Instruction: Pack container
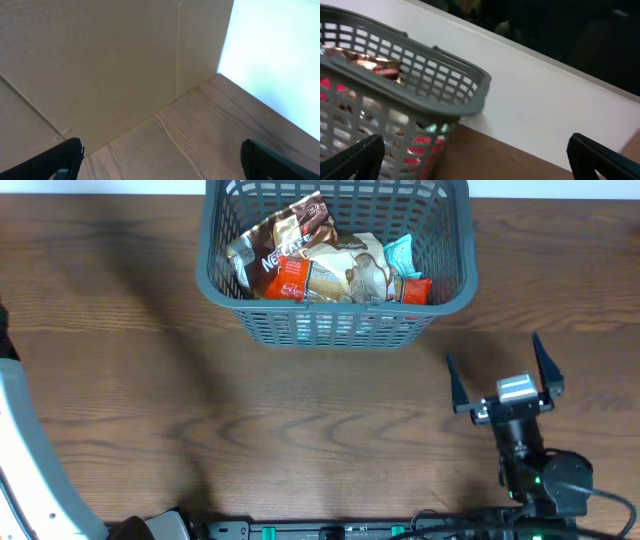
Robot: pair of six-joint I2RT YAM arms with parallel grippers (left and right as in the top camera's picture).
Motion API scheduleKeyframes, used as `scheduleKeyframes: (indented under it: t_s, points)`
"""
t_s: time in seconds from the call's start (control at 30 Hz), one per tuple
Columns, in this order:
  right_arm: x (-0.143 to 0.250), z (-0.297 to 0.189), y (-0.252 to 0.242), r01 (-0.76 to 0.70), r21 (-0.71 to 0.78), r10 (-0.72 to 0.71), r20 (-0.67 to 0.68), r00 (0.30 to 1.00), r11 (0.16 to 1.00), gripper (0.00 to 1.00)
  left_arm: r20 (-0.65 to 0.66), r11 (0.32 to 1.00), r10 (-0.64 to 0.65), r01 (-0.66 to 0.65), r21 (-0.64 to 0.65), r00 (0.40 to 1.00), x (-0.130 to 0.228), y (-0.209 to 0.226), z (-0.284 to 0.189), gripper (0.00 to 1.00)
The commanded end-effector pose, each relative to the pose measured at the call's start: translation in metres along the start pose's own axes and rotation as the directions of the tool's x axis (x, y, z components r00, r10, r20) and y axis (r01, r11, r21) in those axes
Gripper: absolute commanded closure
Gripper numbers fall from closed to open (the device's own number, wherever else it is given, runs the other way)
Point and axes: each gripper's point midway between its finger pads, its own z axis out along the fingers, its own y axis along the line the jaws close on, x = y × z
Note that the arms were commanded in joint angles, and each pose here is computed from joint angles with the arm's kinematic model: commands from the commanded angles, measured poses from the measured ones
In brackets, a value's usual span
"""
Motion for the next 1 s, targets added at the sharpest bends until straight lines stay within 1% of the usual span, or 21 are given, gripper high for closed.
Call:
scheduleKeyframes:
  t_s: [0.0,0.3,0.57,0.77,0.97]
  points:
    - [0.017,-0.006,-0.002,0.006,0.032,-0.006,-0.007,1.000,0.999,0.01,0.000,1.000,-0.010,0.010,-0.017,1.000,0.000,0.004,0.001,0.01]
    - [0.063,-0.010,0.001,0.007,0.069,-0.003,-0.056,0.998,0.998,0.01,0.000,1.000,-0.010,0.010,-0.017,1.000,0.000,0.004,0.001,0.01]
    - [0.091,-0.013,0.001,-0.100,0.123,0.111,-0.081,0.991,0.987,0.01,0.000,1.000,-0.010,0.010,-0.017,1.000,0.000,0.004,0.001,0.01]
    - [0.103,-0.017,0.004,-0.154,0.135,0.167,-0.087,0.982,0.979,0.01,0.000,1.000,-0.010,0.010,-0.017,1.000,0.000,0.004,0.001,0.01]
    - [0.109,-0.018,0.005,-0.155,0.137,0.170,-0.109,0.979,0.978,0.01,0.000,1.000,-0.010,0.010,-0.017,1.000,0.000,0.004,0.001,0.02]
